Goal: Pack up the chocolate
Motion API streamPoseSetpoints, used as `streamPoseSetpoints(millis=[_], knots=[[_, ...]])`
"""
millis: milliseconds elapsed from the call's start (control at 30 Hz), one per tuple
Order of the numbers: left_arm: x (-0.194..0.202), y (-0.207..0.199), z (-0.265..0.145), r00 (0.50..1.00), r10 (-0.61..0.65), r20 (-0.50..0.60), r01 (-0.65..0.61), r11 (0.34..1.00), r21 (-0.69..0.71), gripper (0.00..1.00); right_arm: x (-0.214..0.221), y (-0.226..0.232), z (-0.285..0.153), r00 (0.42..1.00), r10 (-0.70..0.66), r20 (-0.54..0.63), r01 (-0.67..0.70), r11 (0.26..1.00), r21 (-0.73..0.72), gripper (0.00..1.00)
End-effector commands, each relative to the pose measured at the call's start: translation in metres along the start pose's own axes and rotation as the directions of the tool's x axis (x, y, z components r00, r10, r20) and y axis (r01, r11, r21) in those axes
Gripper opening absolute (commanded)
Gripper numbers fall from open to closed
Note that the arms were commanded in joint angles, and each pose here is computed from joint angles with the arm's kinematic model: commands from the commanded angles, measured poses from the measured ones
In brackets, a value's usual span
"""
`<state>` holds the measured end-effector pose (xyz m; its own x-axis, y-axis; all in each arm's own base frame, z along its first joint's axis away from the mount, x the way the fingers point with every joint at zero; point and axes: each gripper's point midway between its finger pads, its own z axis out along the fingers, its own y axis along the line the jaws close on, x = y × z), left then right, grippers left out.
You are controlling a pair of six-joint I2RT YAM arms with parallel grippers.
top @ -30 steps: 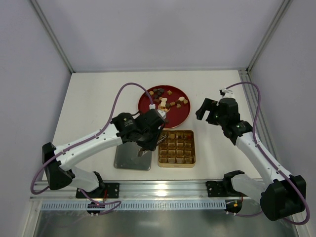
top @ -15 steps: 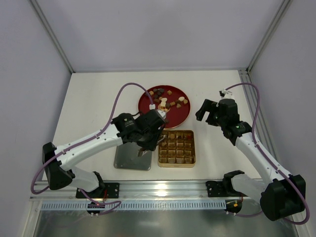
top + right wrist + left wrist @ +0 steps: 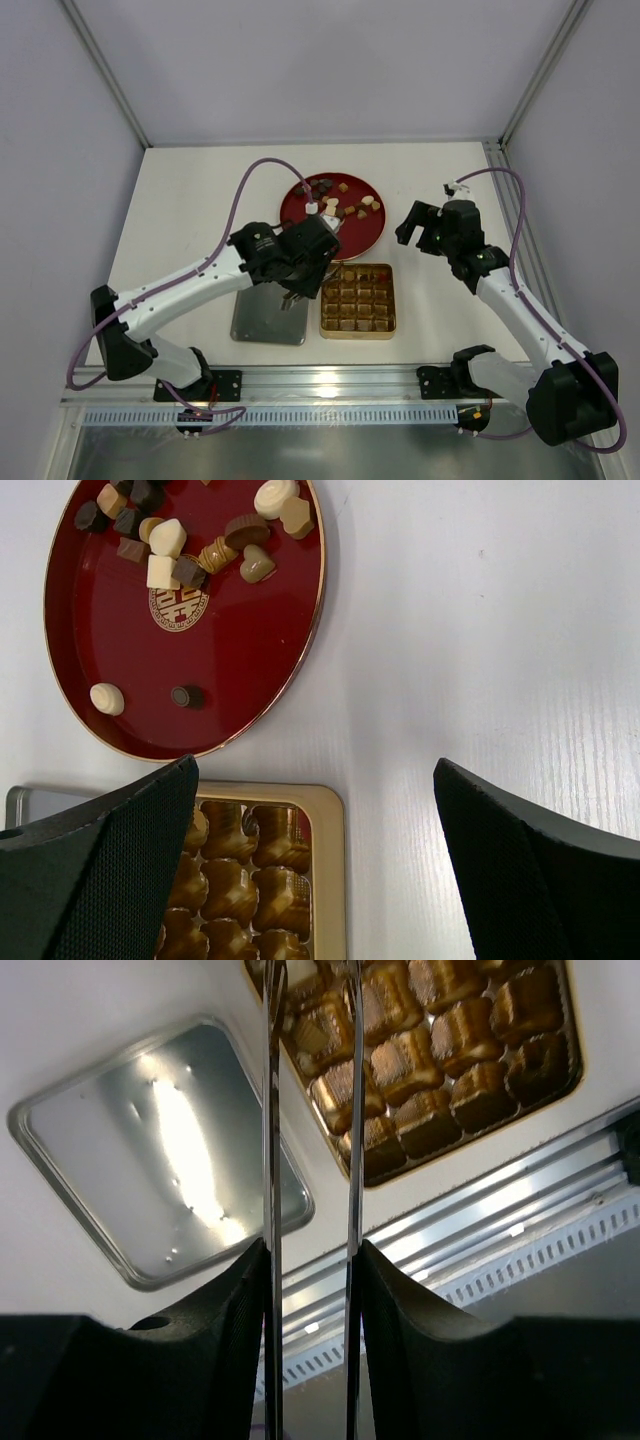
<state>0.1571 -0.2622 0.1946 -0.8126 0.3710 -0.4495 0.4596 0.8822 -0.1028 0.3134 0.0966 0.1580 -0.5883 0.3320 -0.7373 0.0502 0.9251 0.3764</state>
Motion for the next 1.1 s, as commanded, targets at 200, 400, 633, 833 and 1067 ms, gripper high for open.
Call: streamPoseSetpoints(millis=[200,400,633,833,1067], knots=[[-0.099,0.025,-0.014,0.985,-0.017,0.174,0.027,0.998,-0.058,0.4,-0.013,0.013,-0.002,1.0,0.002,0.027,0.0,0.998,-0.057,1.0],[-0.137,0.041,0.022,0.989,-0.017,0.146,0.031,0.995,-0.094,0.39,-0.013,0.016,-0.004,1.0,-0.003,0.024,0.005,0.997,-0.071,1.0],[-0.161,0.061,0.062,0.994,-0.044,0.1,0.056,0.991,-0.12,0.38,-0.014,0.017,-0.005,1.0,-0.011,0.022,0.012,0.997,-0.075,1.0],[-0.164,0.064,0.083,0.998,-0.034,0.06,0.041,0.99,-0.133,0.39,-0.015,0.017,-0.005,1.0,-0.012,0.025,0.014,0.997,-0.073,1.0],[-0.161,0.07,0.099,0.999,-0.032,0.024,0.036,0.988,-0.152,0.39,-0.014,0.017,-0.005,1.0,-0.015,0.021,0.017,0.997,-0.076,1.0]])
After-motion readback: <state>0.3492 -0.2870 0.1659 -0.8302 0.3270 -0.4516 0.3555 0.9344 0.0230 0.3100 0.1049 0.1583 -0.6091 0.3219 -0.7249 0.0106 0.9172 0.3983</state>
